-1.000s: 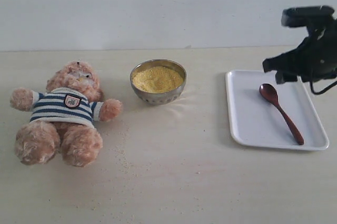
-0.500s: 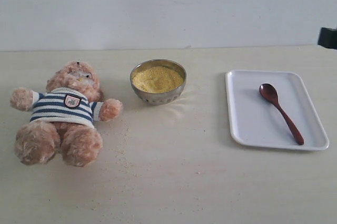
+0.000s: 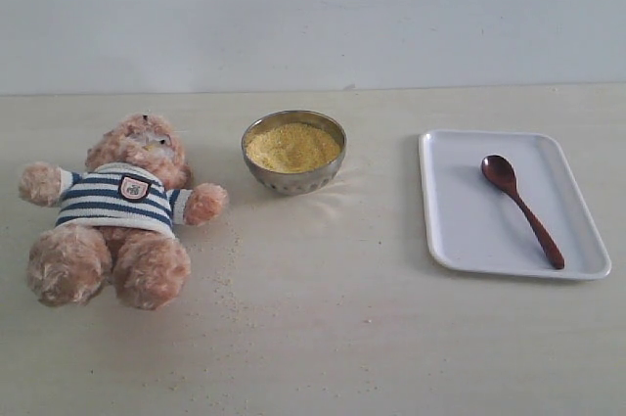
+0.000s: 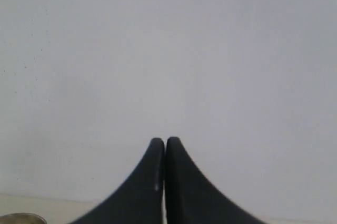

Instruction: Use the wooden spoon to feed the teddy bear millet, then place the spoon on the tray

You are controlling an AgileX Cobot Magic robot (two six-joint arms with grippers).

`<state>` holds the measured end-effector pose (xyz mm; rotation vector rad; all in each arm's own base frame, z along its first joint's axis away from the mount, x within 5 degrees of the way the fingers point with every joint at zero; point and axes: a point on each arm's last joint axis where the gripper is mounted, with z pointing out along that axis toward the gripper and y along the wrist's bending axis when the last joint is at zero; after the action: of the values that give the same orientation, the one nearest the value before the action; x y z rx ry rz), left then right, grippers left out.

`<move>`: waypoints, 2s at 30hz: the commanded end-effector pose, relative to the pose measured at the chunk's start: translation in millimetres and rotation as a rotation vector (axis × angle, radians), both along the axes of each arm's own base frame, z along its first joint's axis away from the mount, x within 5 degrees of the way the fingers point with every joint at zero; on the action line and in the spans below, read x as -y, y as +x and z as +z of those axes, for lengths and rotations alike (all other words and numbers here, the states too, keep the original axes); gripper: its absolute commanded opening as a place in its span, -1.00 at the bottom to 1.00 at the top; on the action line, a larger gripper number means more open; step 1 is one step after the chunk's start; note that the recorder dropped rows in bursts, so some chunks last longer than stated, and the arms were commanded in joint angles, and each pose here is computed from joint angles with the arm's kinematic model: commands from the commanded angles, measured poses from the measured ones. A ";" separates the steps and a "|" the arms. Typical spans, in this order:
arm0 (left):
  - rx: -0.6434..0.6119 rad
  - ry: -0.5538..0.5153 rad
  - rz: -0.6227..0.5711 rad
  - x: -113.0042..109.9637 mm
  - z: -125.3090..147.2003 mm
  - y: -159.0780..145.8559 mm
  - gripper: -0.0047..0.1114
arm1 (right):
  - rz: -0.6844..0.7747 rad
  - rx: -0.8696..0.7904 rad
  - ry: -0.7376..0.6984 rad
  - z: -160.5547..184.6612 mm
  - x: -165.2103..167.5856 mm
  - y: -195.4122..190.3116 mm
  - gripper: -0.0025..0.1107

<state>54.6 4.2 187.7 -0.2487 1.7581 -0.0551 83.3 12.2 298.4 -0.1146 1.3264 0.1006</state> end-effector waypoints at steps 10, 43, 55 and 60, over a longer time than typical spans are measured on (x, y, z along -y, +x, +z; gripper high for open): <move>-0.002 0.005 0.000 -0.1 -1.0 -0.2 -0.83 | 0.005 -0.338 -0.070 -33.1 0.3 -5.9 -0.93; 0.000 0.006 0.001 -0.1 -0.8 -0.1 -0.83 | -0.258 -0.491 -0.100 -115.7 20.6 -30.2 -0.93; 0.000 0.006 0.001 -0.1 -0.8 -0.1 -0.83 | -0.247 -0.490 -0.068 -115.6 19.5 -30.1 -0.93; 0.000 0.006 0.001 -0.1 -0.8 -0.1 -0.83 | -0.247 -0.490 -0.068 -115.6 19.5 -30.1 -0.93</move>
<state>54.5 4.2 187.5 -0.2475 1.7604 -0.0535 53.1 -7.4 183.1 0.0210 1.8352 -0.1343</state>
